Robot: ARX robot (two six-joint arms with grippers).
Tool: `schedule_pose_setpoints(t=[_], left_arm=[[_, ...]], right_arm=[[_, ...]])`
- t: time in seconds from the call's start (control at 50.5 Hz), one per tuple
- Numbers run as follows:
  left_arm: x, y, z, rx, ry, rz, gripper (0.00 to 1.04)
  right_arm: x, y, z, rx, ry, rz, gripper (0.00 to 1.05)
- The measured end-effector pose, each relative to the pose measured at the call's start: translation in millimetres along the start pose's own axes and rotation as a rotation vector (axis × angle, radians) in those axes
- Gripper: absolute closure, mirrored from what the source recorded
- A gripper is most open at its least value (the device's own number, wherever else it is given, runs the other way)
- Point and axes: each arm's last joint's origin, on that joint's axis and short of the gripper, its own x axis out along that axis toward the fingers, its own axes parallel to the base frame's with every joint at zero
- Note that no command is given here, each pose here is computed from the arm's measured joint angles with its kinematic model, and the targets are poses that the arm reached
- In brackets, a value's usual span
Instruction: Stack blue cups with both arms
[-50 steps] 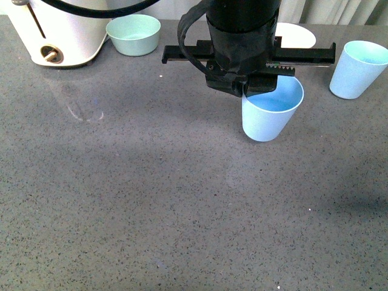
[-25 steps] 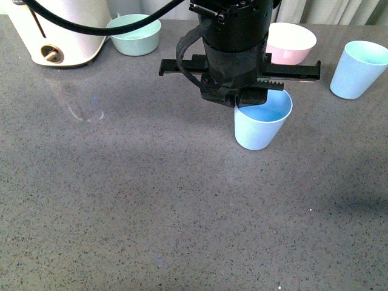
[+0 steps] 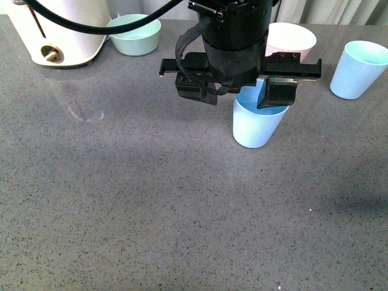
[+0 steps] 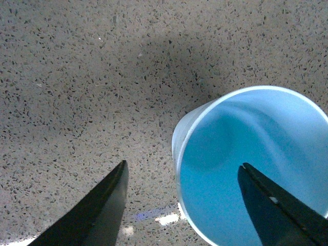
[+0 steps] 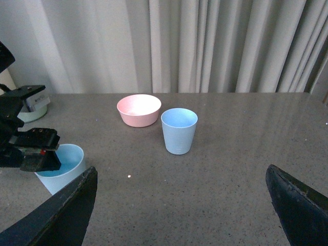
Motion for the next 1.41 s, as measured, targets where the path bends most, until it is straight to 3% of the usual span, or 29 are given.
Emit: schedule_pose_setpoints(t=[0.198, 0.416, 0.634, 0.733, 0.812, 0.991, 1.149, 1.407], left_arm=[[-27, 6, 8, -0.013, -0.054, -0.023, 0.07], [-86, 35, 15, -0.066, -0.211, -0.056, 0.09], [-145, 104, 9, -0.198, -0.471, -0.026, 0.09], [-167, 145, -12, -0.123, -0.915, 0.207, 0.3], [-181, 169, -37, -0.076, -1.035, 0.246, 0.42], [-202, 198, -88, -0.03, -1.08, 0.299, 0.67], [-198, 205, -134, -0.007, -1.053, 0.303, 1.03], [-201, 215, -182, -0.001, -1.057, 0.302, 1.03]], right_arm=[[0, 0, 0, 0.0, 0.0, 0.0, 0.09], [0, 0, 0, 0.0, 0.0, 0.0, 0.09], [0, 0, 0, 0.0, 0.0, 0.0, 0.09], [0, 0, 0, 0.0, 0.0, 0.0, 0.09], [0, 0, 0, 0.0, 0.0, 0.0, 0.09], [0, 0, 0, 0.0, 0.0, 0.0, 0.09], [0, 0, 0, 0.0, 0.0, 0.0, 0.09], [0, 0, 0, 0.0, 0.0, 0.0, 0.09]])
